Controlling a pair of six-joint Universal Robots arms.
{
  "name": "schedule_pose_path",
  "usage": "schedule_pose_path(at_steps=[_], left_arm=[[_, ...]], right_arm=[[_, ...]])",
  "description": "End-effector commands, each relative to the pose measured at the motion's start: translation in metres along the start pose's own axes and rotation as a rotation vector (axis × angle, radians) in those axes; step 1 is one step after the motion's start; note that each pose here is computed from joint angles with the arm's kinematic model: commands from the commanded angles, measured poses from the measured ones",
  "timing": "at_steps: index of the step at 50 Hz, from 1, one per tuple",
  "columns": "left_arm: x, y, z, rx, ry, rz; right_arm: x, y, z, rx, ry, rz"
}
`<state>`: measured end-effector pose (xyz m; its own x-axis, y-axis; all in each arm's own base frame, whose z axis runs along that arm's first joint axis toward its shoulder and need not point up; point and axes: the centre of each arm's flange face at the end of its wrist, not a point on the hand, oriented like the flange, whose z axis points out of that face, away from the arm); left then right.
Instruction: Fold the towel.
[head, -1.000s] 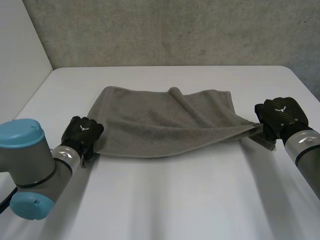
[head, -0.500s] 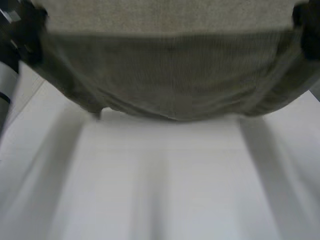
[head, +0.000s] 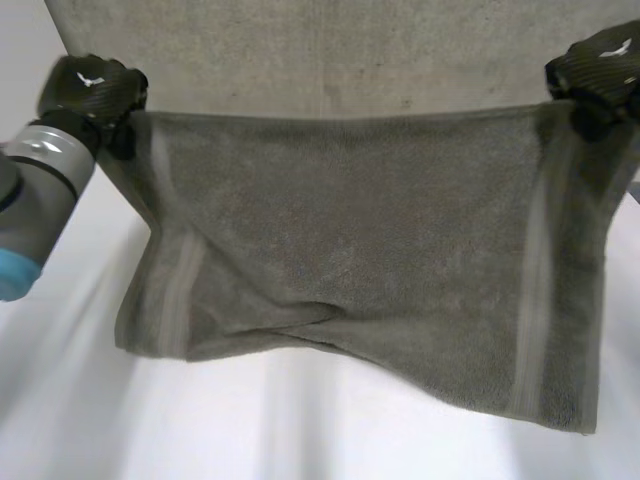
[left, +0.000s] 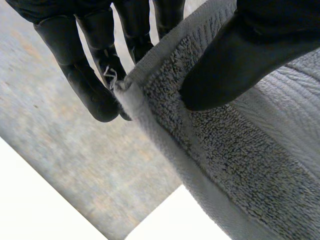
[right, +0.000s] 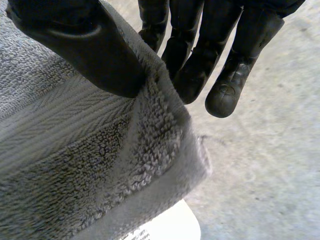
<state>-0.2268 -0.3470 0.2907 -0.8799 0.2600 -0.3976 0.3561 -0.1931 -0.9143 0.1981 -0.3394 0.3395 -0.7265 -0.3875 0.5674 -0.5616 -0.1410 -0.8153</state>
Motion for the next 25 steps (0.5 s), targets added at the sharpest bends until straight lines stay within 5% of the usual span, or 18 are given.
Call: schedule_pose_path(at_steps=[1,5,12,17,25], left_arm=[[-0.001,-0.001,0.049,0.019,-0.014,0.042],[-0.008,-0.04,0.062,0.14,-0.06,0.025],[-0.054,-0.129,0.053,0.421,-0.196,-0.241],[-0.065,-0.143,0.042,0.469,-0.187,-0.339],[-0.041,-0.077,0.049,0.252,-0.141,-0.349]], right_arm=[[-0.003,-0.009,0.05,0.157,0.119,-0.065],[0.016,-0.034,0.06,0.336,0.261,-0.123],[0.051,-0.093,0.036,0.667,0.506,-0.186],[0.048,-0.089,0.03,0.616,0.466,-0.162],[0.014,-0.042,0.038,0.37,0.254,-0.096]])
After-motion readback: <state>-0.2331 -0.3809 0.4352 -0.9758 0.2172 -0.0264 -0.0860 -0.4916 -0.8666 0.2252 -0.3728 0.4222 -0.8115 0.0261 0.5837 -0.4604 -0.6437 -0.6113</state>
